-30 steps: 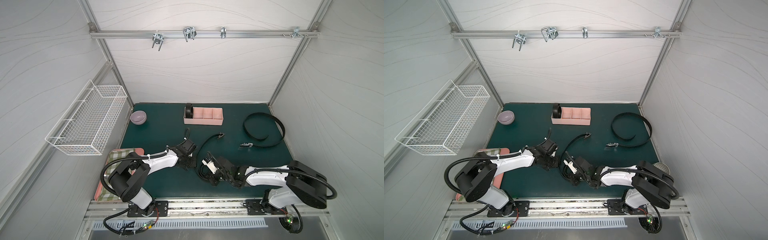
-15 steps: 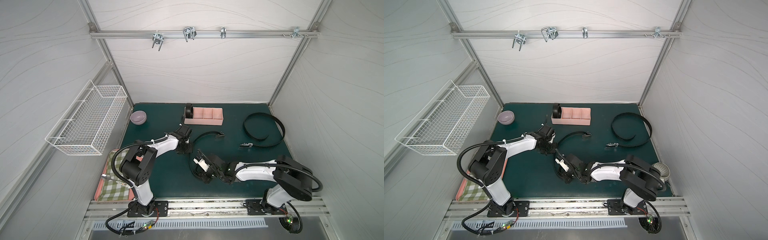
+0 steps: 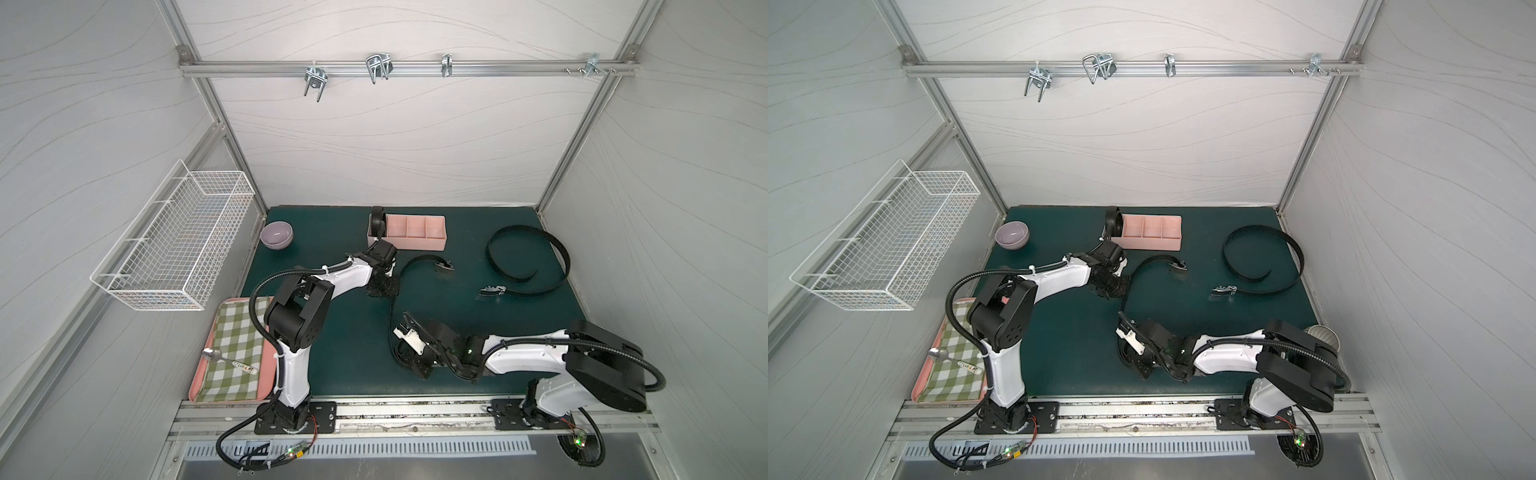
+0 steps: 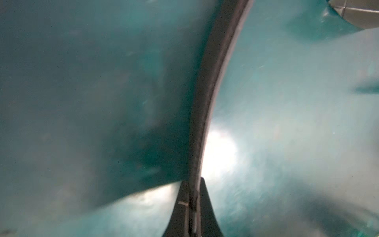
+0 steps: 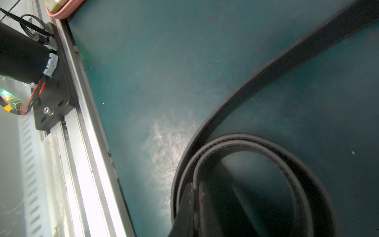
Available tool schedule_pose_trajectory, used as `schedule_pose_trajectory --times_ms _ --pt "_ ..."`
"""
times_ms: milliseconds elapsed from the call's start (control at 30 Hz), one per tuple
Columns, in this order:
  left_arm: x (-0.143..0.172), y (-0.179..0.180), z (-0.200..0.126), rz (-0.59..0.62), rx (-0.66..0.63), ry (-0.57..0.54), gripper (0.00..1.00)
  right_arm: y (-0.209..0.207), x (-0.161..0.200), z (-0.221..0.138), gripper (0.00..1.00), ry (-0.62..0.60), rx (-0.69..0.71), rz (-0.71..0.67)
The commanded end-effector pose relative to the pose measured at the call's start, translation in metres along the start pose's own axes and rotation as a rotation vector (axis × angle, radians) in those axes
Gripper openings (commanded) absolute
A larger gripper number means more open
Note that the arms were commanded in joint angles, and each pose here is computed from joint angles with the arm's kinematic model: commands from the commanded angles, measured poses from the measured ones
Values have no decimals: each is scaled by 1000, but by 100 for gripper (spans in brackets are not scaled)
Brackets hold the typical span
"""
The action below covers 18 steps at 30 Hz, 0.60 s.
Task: Place the belts into the storage roll
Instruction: Roll the belt at the center of the board.
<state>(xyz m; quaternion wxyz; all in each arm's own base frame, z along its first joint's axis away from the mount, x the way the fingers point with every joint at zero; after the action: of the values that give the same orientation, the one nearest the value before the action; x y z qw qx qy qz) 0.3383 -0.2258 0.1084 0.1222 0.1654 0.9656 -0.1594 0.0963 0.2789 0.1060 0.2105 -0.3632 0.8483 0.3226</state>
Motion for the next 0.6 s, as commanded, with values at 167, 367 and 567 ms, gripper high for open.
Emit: schedule_pose_trajectory --times_ms 167,367,567 --pt "1 -38 21 80 96 63 0 0 26 10 0 45 47 -13" --pt "11 -18 2 -10 134 33 33 0 37 12 0 30 82 -7" --pt "25 27 -64 -184 123 -99 69 -1 39 10 0 27 94 -1"
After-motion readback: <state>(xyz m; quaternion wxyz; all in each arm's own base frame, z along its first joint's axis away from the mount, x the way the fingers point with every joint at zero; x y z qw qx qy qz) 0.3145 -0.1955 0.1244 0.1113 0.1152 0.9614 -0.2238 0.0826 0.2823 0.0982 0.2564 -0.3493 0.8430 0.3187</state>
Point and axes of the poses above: each gripper's point midway between its finger pads, its own z axis out along the fingers, its own y axis along the line the jaws close on, x = y × z, the point moved 9 cm from there along -z, back along the fingers, and after that the axes turned 10 degrees about z, right-handed, at the moved point
